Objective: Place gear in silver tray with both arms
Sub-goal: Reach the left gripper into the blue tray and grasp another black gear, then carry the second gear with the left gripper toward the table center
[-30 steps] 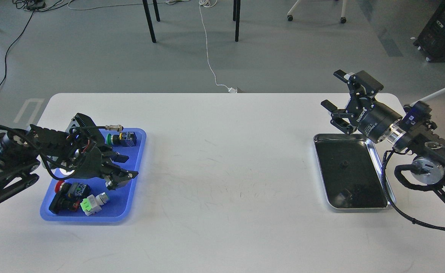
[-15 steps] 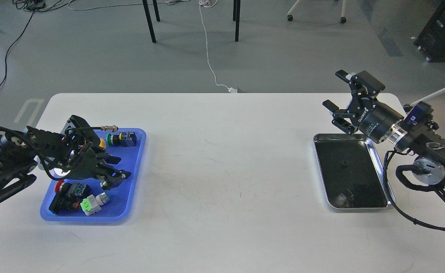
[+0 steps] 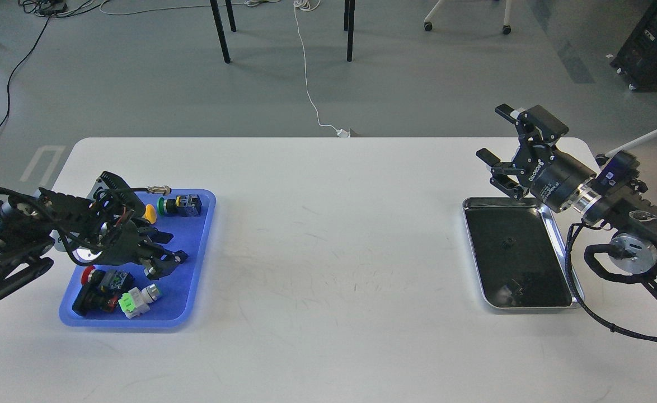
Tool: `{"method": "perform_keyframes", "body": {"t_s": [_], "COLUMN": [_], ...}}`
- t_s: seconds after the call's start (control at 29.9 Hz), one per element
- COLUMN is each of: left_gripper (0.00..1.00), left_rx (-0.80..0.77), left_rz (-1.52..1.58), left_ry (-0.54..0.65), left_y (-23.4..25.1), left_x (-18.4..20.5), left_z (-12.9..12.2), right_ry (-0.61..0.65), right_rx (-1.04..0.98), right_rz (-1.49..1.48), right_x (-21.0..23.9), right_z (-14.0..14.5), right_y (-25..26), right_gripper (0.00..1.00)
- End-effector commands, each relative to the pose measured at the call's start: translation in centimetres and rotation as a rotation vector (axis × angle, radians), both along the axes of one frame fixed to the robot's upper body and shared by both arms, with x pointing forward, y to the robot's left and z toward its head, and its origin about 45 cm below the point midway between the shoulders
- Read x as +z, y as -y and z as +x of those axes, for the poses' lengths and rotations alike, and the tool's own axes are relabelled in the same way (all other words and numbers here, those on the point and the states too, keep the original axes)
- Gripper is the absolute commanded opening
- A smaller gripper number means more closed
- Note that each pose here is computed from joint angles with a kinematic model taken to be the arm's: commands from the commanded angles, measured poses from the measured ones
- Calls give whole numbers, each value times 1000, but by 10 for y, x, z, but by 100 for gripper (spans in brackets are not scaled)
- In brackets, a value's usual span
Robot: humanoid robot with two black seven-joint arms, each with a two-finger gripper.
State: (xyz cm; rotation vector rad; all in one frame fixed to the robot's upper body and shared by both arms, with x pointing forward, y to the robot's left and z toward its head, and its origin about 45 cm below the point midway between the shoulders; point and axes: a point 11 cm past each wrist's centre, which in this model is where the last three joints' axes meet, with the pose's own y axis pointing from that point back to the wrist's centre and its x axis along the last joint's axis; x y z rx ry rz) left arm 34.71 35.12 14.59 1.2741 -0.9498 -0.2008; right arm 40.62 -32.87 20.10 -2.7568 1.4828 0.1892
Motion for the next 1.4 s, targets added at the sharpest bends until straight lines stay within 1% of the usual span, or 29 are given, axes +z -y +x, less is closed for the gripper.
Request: {"method": "perform_keyframes", "body": {"t_s": [0.0,0.37,0.74,0.8,0.94,1.2,1.37], "left_gripper": [55,54,29,22,16,15,16], "left_rx": [4,6,12,12,18,6,-71], "left_rz": [1,-4,-1,-1,3,-4,-35], "left_ry": [-10,-6,-11,-13,-11,29,113], "left_y": [-1,0,-2,-2,-4,-1,27], "left_x": [-4,-7,-10,-10,-10,5,43], "left_z": [-3,-2,-3,-3,-2,8,30], "right_ry": [0,0,-4,-4,-4,2,7], "right_rx": [0,-1,-4,-4,-4,-9,-15], "right_rz": [0,1,1,1,1,6,10], "right_x": [0,0,-2,-2,-2,0,2], "right_z": [0,0,-1,-1,-1,0,1], "right_y": [0,0,1,1,1,2,4], "right_gripper": [97,97,97,97,97,97,97]}}
